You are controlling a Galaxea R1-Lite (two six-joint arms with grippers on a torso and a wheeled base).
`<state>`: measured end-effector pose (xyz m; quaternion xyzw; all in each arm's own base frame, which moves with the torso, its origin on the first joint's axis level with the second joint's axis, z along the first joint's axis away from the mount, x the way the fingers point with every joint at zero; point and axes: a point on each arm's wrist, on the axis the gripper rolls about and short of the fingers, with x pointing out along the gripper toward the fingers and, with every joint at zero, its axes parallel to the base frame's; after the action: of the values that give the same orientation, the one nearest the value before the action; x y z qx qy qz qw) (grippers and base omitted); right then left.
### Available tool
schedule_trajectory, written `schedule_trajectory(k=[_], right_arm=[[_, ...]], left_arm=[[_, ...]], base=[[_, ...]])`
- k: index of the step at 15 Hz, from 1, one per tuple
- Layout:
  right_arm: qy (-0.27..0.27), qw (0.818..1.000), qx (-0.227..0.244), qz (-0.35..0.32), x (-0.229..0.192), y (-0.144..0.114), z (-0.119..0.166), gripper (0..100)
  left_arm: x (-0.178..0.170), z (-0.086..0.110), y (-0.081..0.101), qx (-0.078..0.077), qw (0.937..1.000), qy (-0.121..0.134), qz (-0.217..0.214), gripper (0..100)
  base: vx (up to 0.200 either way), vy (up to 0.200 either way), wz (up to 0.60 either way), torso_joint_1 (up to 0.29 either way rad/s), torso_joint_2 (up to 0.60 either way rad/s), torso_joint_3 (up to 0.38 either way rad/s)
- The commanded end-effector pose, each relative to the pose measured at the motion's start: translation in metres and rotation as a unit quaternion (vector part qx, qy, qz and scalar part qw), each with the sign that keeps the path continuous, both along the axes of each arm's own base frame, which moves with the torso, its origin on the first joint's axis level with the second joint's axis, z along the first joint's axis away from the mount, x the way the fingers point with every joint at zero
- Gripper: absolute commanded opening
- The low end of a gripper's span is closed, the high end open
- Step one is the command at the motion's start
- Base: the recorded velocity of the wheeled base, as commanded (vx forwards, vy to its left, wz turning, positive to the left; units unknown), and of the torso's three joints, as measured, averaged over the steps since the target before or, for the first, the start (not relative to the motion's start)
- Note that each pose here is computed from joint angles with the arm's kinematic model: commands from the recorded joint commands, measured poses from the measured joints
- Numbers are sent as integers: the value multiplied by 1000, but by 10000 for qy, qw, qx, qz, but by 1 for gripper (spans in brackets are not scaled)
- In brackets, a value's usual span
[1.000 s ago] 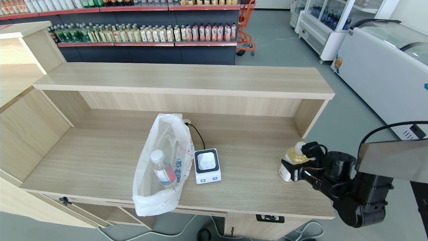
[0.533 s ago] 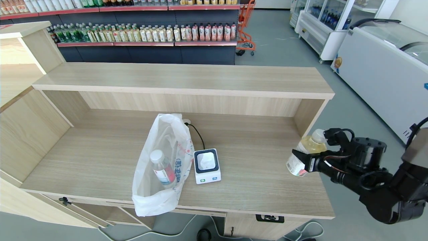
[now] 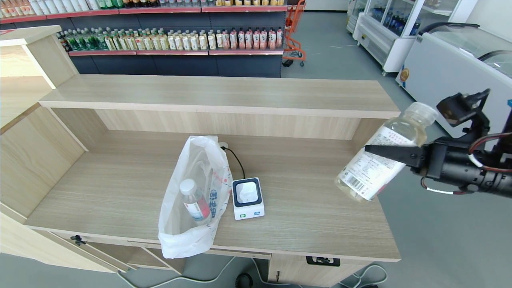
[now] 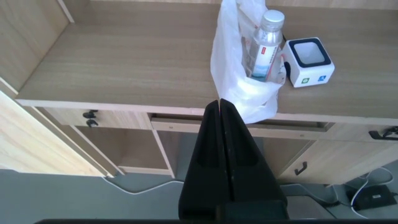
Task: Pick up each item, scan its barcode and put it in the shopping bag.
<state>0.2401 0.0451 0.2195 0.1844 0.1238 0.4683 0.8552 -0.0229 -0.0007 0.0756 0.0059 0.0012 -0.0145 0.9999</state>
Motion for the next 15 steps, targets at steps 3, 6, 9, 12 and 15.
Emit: schedule_trajectory(k=[3, 6, 9, 12, 15], right_arm=[[-464, 9914, 403, 1154, -60, -4, 52, 0], [-473, 9852, 386, 1603, -68, 1, 53, 0], [-399, 9762, 417, 2091, -81, 3, 60, 0], [-404, 9684, 431, 2423, -90, 9, 62, 0], [-387, 9656, 452, 2530, -93, 12, 64, 0]], left_arm=[[0, 0, 0, 2, 10000, -5, -1, 0], [0, 0, 0, 2, 10000, -5, -1, 0], [0, 0, 0, 2, 10000, 3, -1, 0], [0, 0, 0, 2, 10000, -5, -1, 0], [0, 0, 0, 2, 10000, -5, -1, 0]], base=[[0, 0, 0, 0, 0, 0], [0, 0, 0, 0, 0, 0], [0, 0, 0, 0, 0, 0], [0, 0, 0, 0, 0, 0], [0, 0, 0, 0, 0, 0]])
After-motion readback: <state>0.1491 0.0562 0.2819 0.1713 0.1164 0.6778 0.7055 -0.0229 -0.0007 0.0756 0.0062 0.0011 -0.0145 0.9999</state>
